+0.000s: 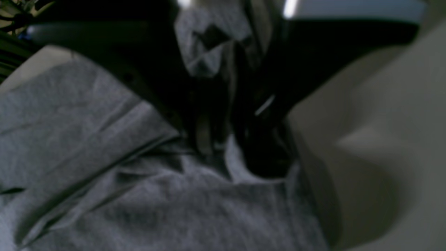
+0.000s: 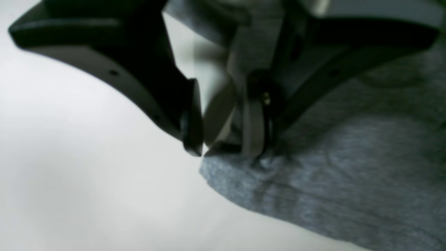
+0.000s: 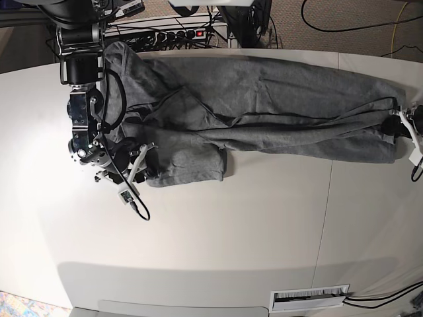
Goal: Fold the T-shirt properly
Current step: 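Drag the folded end toward the left gripper with the right gripper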
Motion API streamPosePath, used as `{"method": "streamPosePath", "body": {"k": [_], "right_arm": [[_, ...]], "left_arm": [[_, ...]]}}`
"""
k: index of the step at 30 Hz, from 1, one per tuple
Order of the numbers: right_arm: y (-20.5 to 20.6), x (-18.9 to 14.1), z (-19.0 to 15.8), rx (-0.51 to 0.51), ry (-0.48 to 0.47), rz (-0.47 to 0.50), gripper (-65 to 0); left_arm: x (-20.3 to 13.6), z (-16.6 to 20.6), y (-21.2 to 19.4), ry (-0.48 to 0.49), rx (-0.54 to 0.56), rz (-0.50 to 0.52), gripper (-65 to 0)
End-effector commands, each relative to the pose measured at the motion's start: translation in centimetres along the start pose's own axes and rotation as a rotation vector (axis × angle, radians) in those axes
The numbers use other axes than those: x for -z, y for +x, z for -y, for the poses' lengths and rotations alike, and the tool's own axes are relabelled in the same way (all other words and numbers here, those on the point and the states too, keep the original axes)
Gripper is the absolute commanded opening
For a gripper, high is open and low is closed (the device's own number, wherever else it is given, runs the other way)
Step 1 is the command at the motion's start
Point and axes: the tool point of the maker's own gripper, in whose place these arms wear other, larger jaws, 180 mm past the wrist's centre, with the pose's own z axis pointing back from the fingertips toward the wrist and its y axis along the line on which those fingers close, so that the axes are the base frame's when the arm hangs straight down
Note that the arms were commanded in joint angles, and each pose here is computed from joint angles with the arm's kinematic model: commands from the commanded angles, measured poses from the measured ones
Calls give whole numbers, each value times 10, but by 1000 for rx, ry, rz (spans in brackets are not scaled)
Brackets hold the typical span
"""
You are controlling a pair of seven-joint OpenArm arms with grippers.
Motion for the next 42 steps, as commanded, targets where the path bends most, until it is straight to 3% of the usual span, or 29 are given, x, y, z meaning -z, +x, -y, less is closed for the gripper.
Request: {"method": "streamPosePath", "body": {"k": [1, 3, 6, 15, 23, 29, 34, 42], "right_arm": [[12, -4, 7, -19, -14, 21, -453], [10, -3, 5, -16, -10, 11, -500], [11, -1, 1, -10, -1, 11, -650], [28, -11, -25, 80, 124, 38, -650], [38, -43, -62, -1, 200, 27, -650], [9, -72, -102, -74, 239, 10, -650], [-16, -104, -130, -105, 231, 6, -650], [-43, -166, -116, -65, 89, 11, -650]], "left_arm": [[-13, -7, 18, 21, 21, 40, -509], [-13, -7, 17, 21, 21, 40, -509], [-13, -7, 18, 21, 21, 42, -509], [-13, -7, 21, 22, 21, 59, -509], [-13, -7, 21, 22, 21, 60, -509], [-13, -7, 22, 22, 21, 65, -509], [-13, -7, 22, 22, 21, 65, -509], [-13, -7, 22, 22, 21, 66, -509]]}}
